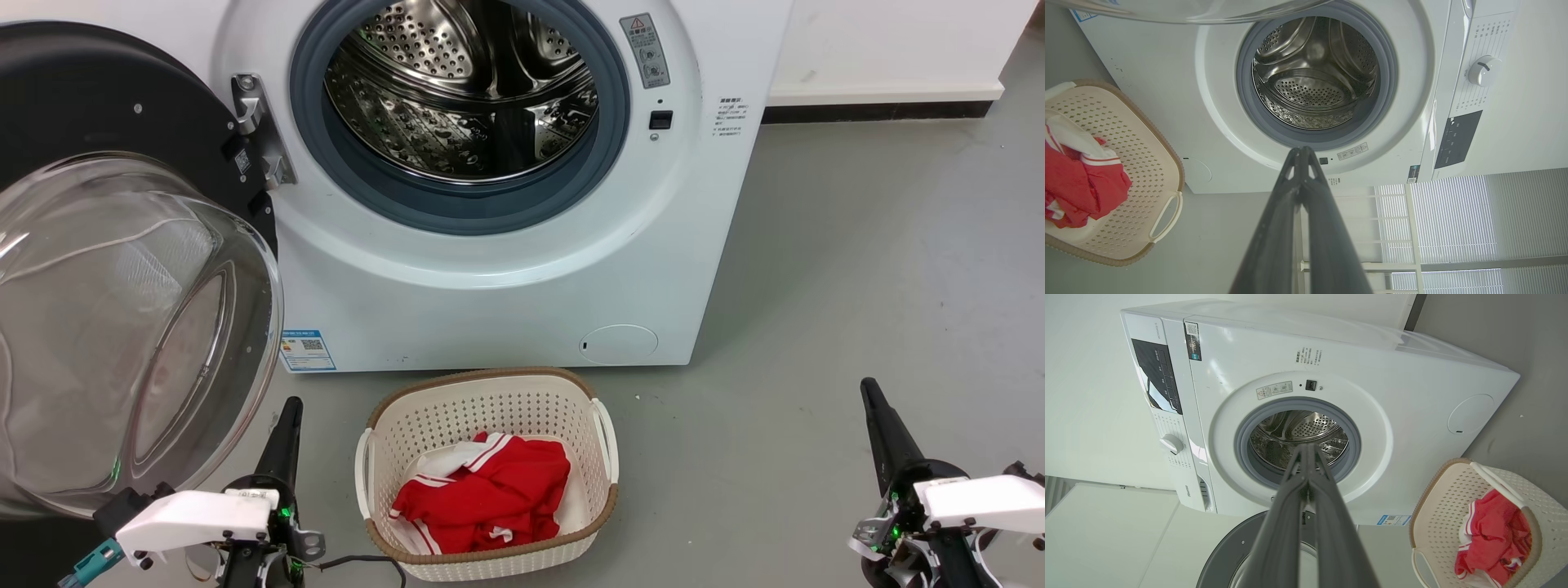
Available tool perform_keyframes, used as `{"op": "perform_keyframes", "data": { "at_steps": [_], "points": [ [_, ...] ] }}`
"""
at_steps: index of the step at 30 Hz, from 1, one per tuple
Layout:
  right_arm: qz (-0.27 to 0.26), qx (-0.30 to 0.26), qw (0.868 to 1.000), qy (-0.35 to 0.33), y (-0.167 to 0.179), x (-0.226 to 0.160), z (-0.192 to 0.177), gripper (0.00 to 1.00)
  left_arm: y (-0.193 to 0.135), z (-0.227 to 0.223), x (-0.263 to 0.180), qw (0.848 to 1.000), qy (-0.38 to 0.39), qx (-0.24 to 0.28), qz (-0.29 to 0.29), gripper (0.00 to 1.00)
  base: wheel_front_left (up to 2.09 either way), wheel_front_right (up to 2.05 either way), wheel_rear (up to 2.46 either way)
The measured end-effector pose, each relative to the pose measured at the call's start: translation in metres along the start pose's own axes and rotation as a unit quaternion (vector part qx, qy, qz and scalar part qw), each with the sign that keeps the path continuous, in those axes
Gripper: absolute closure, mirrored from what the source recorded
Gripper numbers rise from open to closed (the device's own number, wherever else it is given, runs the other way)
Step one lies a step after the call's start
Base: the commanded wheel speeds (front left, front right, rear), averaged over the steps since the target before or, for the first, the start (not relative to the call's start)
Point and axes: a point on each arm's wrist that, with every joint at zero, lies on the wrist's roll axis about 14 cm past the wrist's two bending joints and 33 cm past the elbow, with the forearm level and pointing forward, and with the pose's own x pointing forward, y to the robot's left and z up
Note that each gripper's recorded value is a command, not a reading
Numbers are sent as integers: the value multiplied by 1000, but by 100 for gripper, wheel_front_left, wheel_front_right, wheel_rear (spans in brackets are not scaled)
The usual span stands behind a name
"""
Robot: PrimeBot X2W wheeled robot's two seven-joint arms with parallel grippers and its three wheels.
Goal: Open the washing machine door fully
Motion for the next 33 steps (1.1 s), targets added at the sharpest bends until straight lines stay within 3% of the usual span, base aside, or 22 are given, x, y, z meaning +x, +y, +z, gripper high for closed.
{"op": "perform_keyframes", "data": {
  "at_steps": [22,33],
  "points": [
    [4,80,997,0,1,6,2,100,-5,4,4,997,-4,-79,-20,100,0,0,0],
    [4,83,997,0,1,6,2,100,-6,4,4,996,-4,-82,-21,100,0,0,0]
  ]
}}
